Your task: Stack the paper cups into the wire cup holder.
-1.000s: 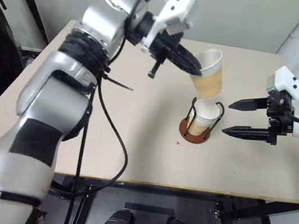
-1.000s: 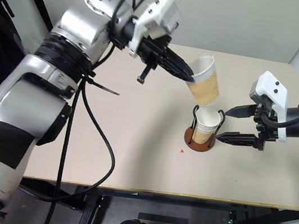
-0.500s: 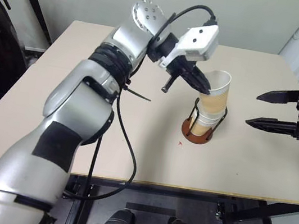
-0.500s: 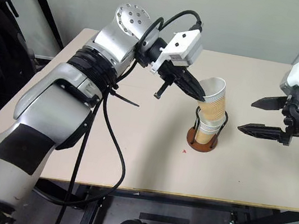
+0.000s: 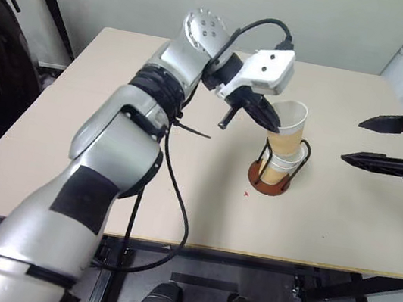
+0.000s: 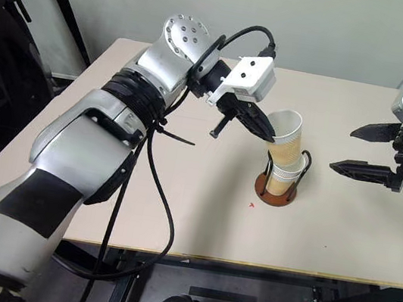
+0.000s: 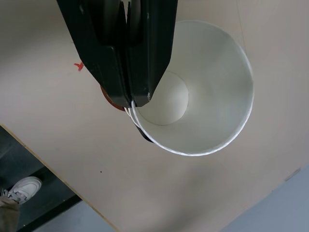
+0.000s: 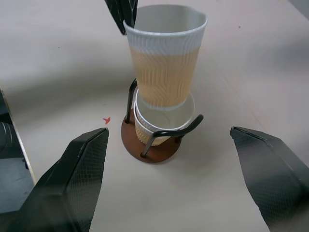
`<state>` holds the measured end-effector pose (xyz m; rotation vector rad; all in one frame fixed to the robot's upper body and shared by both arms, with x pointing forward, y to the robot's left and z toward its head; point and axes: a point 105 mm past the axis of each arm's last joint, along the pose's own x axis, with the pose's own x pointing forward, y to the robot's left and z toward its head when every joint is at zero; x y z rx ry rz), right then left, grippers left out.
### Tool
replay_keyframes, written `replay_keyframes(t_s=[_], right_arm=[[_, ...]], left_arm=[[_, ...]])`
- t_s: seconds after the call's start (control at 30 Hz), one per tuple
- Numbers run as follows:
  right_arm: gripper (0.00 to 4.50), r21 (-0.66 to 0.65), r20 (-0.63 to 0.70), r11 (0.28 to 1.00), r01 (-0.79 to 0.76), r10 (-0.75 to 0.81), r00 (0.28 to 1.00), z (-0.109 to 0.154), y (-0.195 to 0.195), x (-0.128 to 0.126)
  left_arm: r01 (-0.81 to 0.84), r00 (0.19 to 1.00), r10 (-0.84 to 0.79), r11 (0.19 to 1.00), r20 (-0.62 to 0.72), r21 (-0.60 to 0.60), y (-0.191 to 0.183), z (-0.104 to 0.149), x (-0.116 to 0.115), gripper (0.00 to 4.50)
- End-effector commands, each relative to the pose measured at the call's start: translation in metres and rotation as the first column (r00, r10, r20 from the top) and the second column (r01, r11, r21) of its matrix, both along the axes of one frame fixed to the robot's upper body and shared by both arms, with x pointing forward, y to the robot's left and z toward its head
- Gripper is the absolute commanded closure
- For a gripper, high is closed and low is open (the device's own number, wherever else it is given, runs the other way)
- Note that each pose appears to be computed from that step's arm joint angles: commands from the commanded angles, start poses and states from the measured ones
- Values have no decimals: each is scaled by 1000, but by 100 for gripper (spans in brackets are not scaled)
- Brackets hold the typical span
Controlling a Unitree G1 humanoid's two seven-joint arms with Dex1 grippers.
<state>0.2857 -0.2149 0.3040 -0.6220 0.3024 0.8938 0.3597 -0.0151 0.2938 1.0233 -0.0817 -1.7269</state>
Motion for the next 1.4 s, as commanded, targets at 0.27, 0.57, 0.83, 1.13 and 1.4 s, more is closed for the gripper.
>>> replay_keyframes(t_s=[0.27, 0.57, 0.83, 1.13, 1.4], right_arm=[[30, -10, 70, 1000, 2, -1, 998, 17, -1, -8], [30, -10, 67, 1000, 0, 1, 998, 14, -1, -6], [30, 6, 75, 999, -51, 51, 996, 12, 7, 2], [30, 92, 90, 996, 3, -12, 996, 7, 1, 35], [30, 167, 33, 959, 228, -237, 971, -22, -54, 76]], left_arm=[[37, 995, -42, 997, 86, 63, -9, 3, -3, 411], [22, 995, -13, 996, 101, -90, -22, 24, -4, 103], [-82, 997, 71, 920, -43, -383, -5, 65, 3, 103], [-530, 834, 466, 523, -296, -668, 158, 74, 41, 103], [-714, 386, 842, 13, -378, -700, 293, 41, 32, 103]])
